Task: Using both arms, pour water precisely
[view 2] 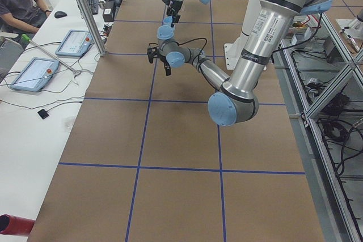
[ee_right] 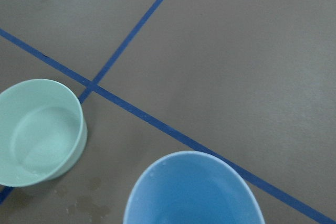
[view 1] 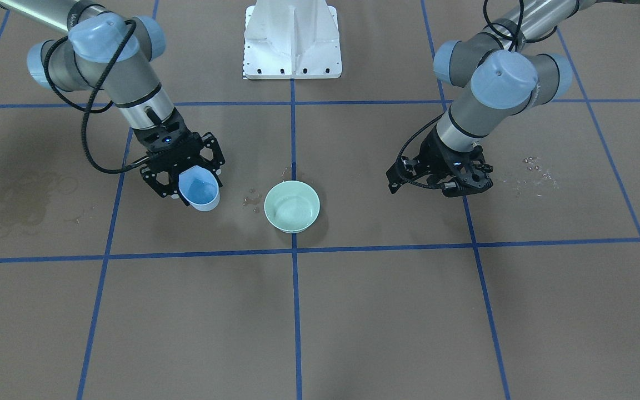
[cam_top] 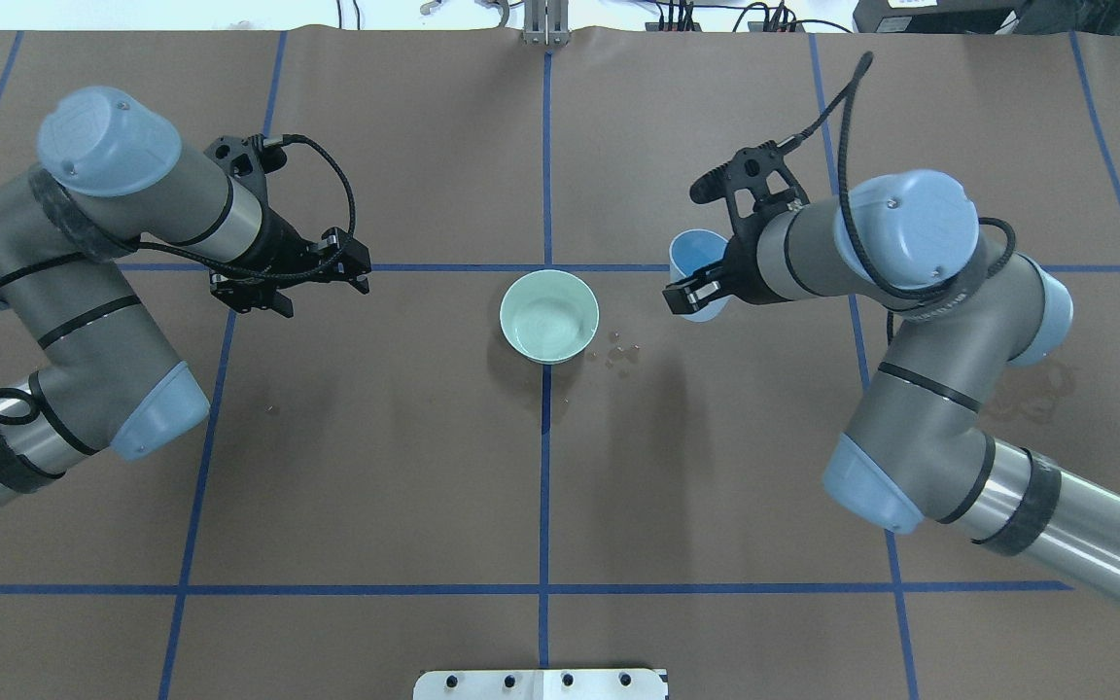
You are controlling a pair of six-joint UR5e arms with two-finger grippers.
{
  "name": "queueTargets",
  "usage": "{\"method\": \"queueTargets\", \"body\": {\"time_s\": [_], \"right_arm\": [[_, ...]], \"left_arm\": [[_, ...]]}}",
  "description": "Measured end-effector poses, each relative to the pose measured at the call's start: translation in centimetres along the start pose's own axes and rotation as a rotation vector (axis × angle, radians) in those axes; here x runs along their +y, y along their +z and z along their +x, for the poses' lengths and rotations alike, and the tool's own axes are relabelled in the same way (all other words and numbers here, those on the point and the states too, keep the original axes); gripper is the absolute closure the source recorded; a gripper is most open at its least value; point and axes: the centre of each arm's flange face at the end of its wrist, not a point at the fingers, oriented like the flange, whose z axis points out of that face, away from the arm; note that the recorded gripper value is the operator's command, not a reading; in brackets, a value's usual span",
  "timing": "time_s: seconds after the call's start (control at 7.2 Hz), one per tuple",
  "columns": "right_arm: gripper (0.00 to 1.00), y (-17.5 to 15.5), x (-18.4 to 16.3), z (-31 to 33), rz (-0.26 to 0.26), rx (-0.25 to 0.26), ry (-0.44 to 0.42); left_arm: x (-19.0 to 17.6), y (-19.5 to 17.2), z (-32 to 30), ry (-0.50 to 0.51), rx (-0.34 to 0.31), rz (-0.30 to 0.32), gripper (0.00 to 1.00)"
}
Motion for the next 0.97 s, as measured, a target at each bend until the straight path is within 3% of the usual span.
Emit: {"method": "queueTargets", "body": {"time_s": [0.56, 0.69, 0.97], "right_arm": [[1.0, 0.2, -3.9, -5.2, -0.04, 0.011, 0.127], [1.0, 1.2, -4.3, -6.9, -0.038, 0.016, 0.11], [1.0, 3.6, -4.4, -9.5, -0.02, 0.067, -0.014]], "left_arm": [[-0.4, 0.1, -1.3, -0.014, -0.014, 0.003, 0.01], [-0.5, 0.1, -1.7, -0.017, -0.017, 0.004, 0.01], [-1.2, -0.3, -3.2, -0.015, -0.027, 0.001, 0.01]]}}
